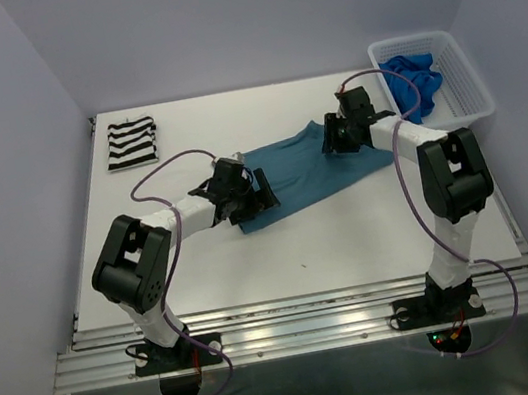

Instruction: Fold and stack the tank tops

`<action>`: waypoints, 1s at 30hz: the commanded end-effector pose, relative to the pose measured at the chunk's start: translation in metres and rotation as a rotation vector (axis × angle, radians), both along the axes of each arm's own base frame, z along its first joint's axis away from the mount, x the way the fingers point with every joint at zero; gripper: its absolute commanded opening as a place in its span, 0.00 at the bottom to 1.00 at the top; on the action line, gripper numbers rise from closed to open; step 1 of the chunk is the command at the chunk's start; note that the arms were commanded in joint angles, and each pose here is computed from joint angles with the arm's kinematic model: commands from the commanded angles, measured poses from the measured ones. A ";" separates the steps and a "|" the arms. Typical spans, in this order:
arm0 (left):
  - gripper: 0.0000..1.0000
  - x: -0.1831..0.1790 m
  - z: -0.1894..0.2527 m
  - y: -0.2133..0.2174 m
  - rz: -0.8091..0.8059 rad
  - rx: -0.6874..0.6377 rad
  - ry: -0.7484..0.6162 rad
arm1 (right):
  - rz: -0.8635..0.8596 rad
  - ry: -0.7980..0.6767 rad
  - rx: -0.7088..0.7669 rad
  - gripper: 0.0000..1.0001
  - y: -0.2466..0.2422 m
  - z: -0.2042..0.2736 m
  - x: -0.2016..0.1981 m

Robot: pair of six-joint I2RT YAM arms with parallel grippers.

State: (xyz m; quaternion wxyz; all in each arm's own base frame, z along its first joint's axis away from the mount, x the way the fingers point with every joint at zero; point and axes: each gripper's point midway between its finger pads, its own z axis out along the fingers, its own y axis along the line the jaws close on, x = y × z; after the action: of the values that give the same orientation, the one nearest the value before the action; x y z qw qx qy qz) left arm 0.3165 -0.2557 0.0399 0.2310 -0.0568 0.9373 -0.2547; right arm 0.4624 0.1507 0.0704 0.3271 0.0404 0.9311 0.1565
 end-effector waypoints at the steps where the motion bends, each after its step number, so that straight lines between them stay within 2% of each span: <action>1: 0.99 -0.022 -0.035 0.027 0.005 0.142 0.087 | 0.007 -0.018 -0.073 0.61 -0.005 0.013 0.010; 2: 0.99 -0.022 -0.036 0.028 0.006 0.146 0.089 | 0.013 -0.027 -0.076 0.77 -0.006 0.016 0.009; 3: 0.99 -0.023 -0.036 0.029 0.006 0.149 0.092 | 0.014 -0.023 -0.078 0.85 -0.007 0.016 0.006; 4: 0.99 -0.024 -0.037 0.029 0.003 0.151 0.094 | 0.017 -0.026 -0.076 1.00 -0.007 0.017 0.003; 6: 0.99 -0.024 -0.038 0.030 0.005 0.156 0.097 | 0.011 -0.039 -0.076 1.00 -0.009 0.023 -0.003; 15: 0.99 -0.028 -0.043 0.032 0.013 0.153 0.114 | -0.025 0.064 -0.059 1.00 -0.013 -0.028 -0.031; 20: 0.99 -0.039 -0.051 0.038 0.016 0.162 0.146 | -0.027 0.075 -0.019 1.00 -0.009 -0.037 -0.041; 25: 0.98 -0.066 -0.060 0.047 0.038 0.136 0.197 | -0.065 0.150 -0.005 1.00 -0.017 -0.059 -0.082; 28: 0.98 -0.085 -0.062 0.056 0.051 0.131 0.225 | -0.092 0.152 0.019 1.00 -0.021 -0.053 -0.102; 30: 0.98 -0.101 -0.062 0.065 0.073 0.133 0.253 | -0.093 0.187 0.047 1.00 -0.023 -0.059 -0.132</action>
State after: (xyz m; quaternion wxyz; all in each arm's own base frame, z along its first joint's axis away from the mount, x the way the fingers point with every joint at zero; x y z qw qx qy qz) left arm 0.2979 -0.2454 0.0381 0.2545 -0.0700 0.9238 -0.2775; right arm 0.3872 0.1317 0.0366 0.3112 0.0773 0.9349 0.1523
